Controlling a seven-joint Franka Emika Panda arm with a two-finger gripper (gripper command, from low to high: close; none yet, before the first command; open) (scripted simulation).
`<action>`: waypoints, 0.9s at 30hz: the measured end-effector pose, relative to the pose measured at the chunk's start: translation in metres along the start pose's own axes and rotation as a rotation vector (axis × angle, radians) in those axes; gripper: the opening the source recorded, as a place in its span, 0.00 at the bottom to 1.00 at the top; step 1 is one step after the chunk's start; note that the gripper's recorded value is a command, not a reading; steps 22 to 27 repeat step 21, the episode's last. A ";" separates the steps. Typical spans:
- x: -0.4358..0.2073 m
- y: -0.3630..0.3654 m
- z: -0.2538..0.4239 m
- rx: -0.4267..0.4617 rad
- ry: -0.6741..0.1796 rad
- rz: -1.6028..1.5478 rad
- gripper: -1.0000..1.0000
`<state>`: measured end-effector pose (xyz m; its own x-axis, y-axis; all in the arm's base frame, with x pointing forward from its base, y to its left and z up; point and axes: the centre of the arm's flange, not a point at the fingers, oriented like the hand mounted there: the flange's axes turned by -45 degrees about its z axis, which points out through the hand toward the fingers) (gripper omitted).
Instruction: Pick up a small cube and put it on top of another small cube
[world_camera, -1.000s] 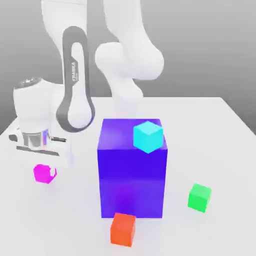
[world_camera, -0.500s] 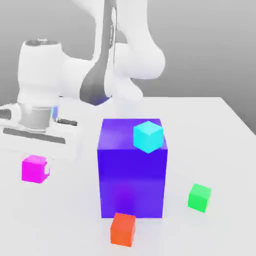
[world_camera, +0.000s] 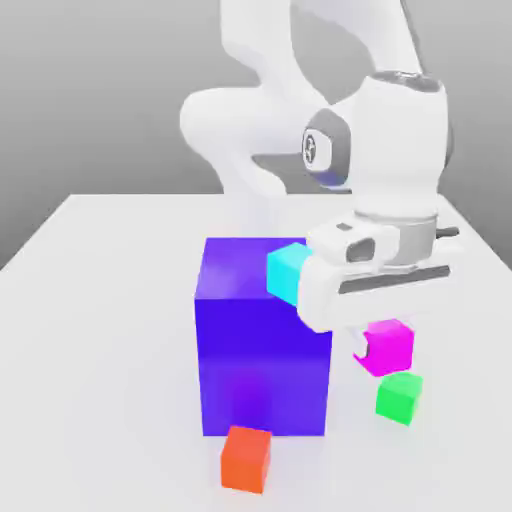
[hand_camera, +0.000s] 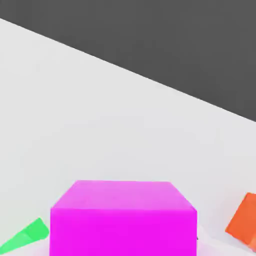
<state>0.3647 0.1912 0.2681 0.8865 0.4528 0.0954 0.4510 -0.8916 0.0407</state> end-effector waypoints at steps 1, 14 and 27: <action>-0.007 -0.011 0.005 0.012 -0.023 -0.019 0.00; -0.028 -0.027 0.059 0.032 -0.088 -0.050 0.00; -0.035 -0.032 0.085 0.041 -0.093 -0.057 1.00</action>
